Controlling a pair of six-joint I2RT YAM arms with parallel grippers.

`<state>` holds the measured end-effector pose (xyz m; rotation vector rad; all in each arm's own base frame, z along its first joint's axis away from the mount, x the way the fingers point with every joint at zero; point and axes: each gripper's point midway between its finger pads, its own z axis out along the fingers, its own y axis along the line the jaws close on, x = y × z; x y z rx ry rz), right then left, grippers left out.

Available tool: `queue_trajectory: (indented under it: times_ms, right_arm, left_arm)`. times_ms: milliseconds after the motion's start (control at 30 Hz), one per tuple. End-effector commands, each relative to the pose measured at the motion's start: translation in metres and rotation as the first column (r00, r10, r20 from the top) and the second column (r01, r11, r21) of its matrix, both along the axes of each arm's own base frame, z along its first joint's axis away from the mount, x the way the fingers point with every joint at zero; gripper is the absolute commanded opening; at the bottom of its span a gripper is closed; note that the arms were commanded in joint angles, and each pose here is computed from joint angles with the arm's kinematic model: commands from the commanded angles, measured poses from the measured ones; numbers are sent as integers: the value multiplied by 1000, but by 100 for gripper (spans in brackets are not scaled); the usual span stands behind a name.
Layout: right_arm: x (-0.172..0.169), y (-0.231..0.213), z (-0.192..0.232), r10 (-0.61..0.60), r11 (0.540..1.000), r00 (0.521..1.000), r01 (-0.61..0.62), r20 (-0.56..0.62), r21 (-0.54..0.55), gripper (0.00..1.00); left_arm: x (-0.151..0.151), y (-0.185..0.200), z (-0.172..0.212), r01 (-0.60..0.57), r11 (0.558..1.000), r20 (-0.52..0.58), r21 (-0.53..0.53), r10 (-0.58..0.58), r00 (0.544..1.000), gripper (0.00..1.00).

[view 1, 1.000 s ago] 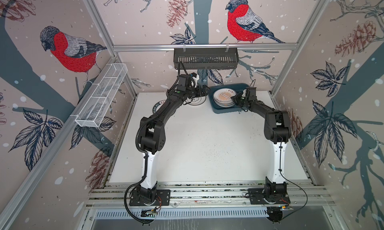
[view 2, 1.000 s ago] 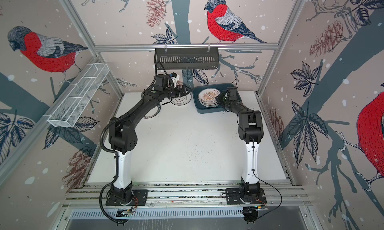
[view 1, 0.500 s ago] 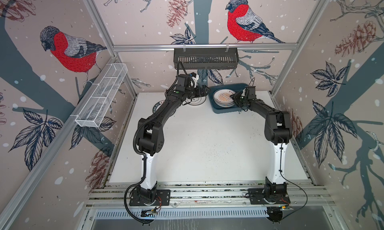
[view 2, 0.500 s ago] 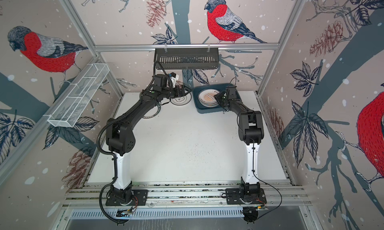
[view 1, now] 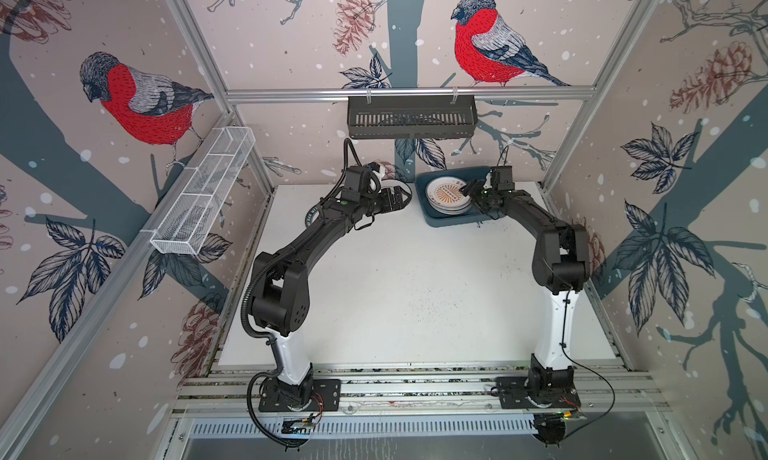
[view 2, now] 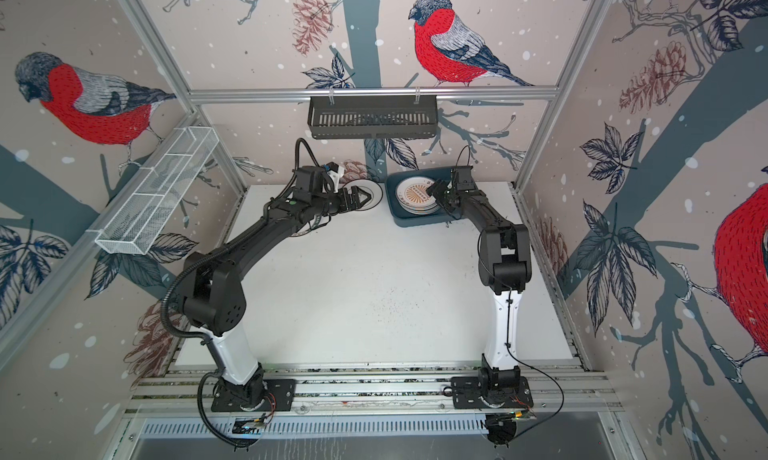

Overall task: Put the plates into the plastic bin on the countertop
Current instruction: 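Lower the sunburst plate onto the stack in the bin and open the right gripper, then move the left gripper to the teal-rimmed 'HAO SHI HAO WEI' plate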

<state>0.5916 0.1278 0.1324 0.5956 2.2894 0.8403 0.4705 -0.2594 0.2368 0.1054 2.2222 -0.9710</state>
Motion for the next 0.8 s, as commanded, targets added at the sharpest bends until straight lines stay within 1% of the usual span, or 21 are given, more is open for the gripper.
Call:
queue_trajectory:
  times_ms: [0, 100, 233, 400, 467, 533, 633, 700, 767]
  right_arm:
    - [-8, 1, 5, 47, 998, 999, -46, 14, -38, 72]
    - [-16, 8, 13, 87, 995, 995, -85, 40, -42, 75]
    - [-27, 15, 25, 117, 992, 990, -113, 81, -55, 81]
    - [-41, 22, 54, 160, 986, 971, -150, 178, -66, 90]
    - [-48, 26, 66, 177, 984, 960, -168, 216, -59, 94]
    - [-55, 37, 80, 231, 973, 936, -226, 265, -50, 95]
    - [-64, 54, 101, 296, 954, 896, -292, 329, -64, 100]
    - [-67, 63, 114, 325, 944, 871, -322, 370, -72, 100]
    - [-70, 73, 127, 351, 932, 843, -357, 407, -62, 100]
  left_arm:
    - [2, 15, 4, -82, 997, 27, 10, 81, 996, 96]
    - [-4, 31, -10, -164, 986, -16, 42, 165, 986, 96]
    - [-14, 54, -33, -261, 962, -89, 80, 268, 959, 96]
    - [-20, 87, -57, -355, 930, -150, 99, 367, 918, 96]
    - [-21, 106, -67, -394, 913, -192, 101, 407, 893, 95]
    - [-23, 123, -75, -430, 896, -215, 107, 443, 870, 95]
    - [-25, 152, -87, -490, 865, -233, 106, 500, 834, 95]
    - [-26, 174, -97, -537, 836, -259, 112, 546, 796, 95]
    - [-30, 198, -108, -594, 797, -304, 113, 596, 743, 94]
